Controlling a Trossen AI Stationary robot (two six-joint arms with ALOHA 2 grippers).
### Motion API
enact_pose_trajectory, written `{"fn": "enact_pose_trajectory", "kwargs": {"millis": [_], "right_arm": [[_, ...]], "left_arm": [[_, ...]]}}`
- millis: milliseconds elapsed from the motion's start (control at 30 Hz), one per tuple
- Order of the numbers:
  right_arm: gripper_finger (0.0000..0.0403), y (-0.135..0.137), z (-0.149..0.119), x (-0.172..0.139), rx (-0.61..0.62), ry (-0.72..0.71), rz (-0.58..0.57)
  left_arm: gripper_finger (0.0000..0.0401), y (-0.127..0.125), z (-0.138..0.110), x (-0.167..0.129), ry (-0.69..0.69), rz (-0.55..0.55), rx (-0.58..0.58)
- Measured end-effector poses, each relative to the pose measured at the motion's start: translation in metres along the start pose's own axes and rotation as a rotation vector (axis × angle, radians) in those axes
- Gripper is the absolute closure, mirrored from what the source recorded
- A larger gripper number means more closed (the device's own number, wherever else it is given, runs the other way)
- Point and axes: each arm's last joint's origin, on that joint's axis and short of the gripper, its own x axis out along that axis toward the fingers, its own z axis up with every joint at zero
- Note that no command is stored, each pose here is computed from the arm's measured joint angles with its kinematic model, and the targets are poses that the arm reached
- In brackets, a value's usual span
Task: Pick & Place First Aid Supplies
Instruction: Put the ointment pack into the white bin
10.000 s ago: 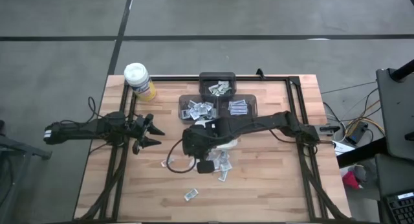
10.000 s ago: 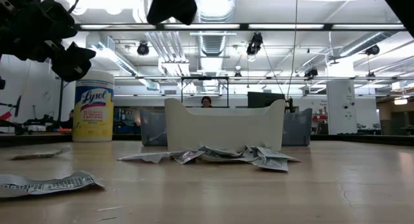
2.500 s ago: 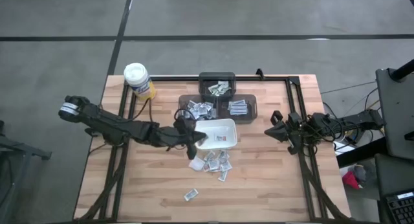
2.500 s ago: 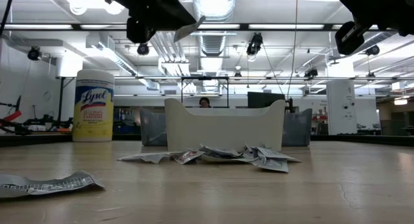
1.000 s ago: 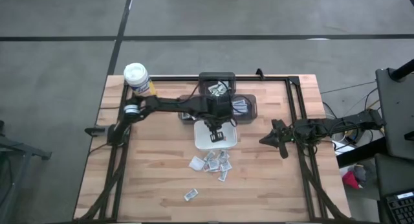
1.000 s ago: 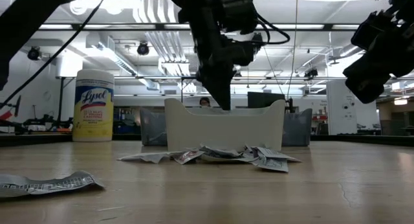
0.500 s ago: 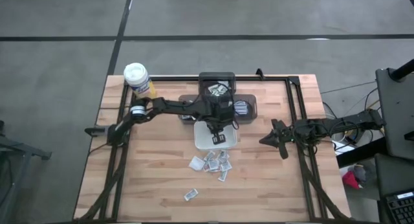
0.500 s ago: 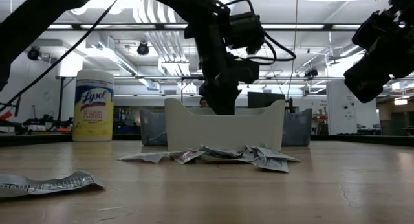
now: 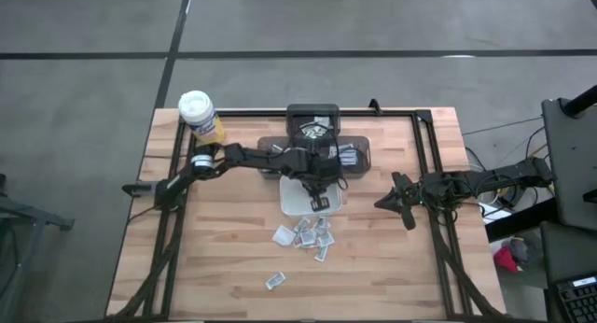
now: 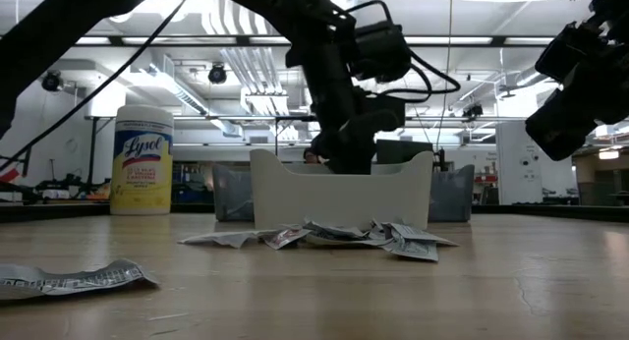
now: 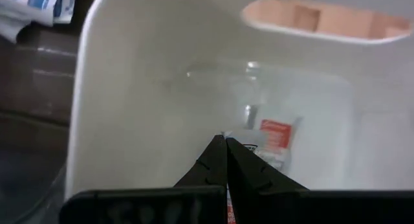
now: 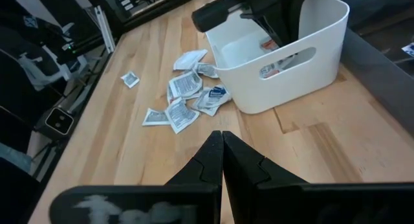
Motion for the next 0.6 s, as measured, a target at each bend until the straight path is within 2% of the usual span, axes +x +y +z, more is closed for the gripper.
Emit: {"fn": "enact_pose_trajectory", "kwargs": {"millis": [133,300,467,600], "right_arm": [[0.0394,0.0,0.0,0.0,0.0,0.003,-0.001],[0.0394,0.0,0.0,0.0,-0.004,0.003,0.0],[0.0394,0.0,0.0,0.0,-0.045,0.003,0.0],[0.0394,0.0,0.0,0.0,-0.063,0.003,0.0]], "left_arm": [[0.0389,-0.005,0.001,-0.002,-0.014,-0.006,0.009],[0.0346,-0.01,0.0,-0.002,-0.013,-0.009,-0.013],[0.0296,-0.012,0.001,-0.005,-0.012,-0.012,-0.094],[0.0272,-0.013,0.007,-0.022,0.0,-0.01,-0.166]]}}
